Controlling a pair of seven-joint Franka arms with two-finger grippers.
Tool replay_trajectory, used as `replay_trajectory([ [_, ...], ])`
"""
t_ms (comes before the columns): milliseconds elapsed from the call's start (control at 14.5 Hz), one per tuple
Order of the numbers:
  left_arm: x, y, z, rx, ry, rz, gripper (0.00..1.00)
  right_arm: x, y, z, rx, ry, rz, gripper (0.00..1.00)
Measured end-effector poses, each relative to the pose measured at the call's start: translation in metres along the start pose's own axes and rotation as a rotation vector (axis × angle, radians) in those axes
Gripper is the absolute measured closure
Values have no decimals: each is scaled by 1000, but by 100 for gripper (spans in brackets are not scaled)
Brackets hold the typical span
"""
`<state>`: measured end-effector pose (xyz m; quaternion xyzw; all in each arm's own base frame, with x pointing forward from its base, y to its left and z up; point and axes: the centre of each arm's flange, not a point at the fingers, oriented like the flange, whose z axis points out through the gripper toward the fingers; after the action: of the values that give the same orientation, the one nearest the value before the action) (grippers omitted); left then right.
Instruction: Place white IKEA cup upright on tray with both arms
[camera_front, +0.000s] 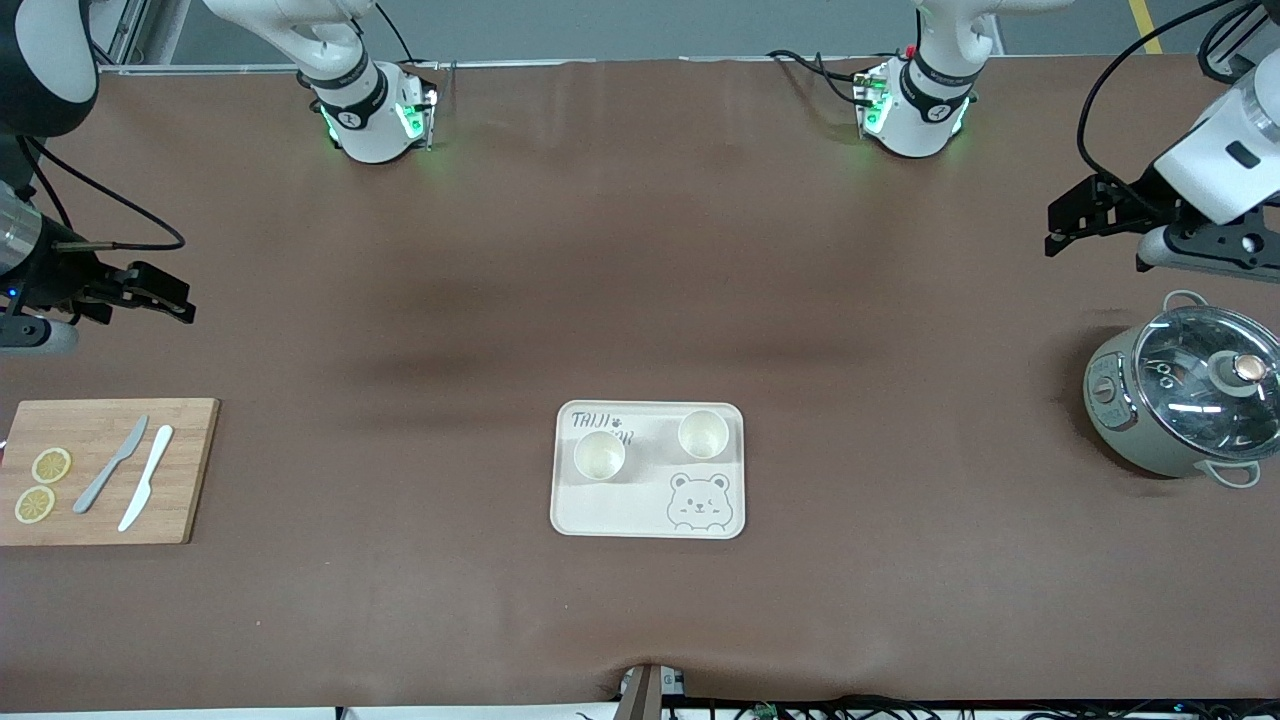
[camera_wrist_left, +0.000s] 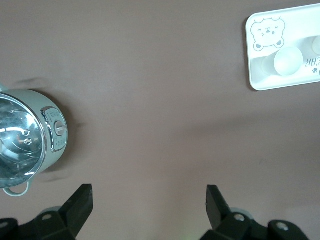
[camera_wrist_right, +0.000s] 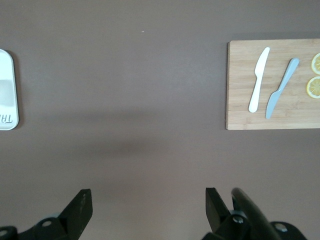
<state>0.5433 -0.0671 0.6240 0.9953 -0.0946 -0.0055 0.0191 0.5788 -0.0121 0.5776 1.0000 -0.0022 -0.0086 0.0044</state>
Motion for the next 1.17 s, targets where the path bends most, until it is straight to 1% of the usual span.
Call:
replay_trajectory([
  [276, 0, 6, -2, 1, 3, 10, 0, 1, 1, -7, -20, 15, -3, 0],
  [552, -5, -2, -6, 3, -15, -3, 0, 2, 0, -13, -29, 28, -6, 0],
  [621, -5, -4, -6, 15, -19, -7, 0, 2, 0, -15, -29, 38, -7, 0],
  [760, -6, -10, -6, 31, -24, -15, 0, 6, -3, -20, -29, 74, -16, 0],
  [898, -9, -16, -5, 38, -38, -25, 0, 7, -14, -21, -29, 82, -61, 0],
  [1036, -11, -22, -6, 61, -58, -33, 0, 7, -33, -22, -29, 90, -100, 0],
  [1174, -14, -25, -6, 67, -72, -38, 0, 7, -31, -22, -31, 90, -117, 0],
])
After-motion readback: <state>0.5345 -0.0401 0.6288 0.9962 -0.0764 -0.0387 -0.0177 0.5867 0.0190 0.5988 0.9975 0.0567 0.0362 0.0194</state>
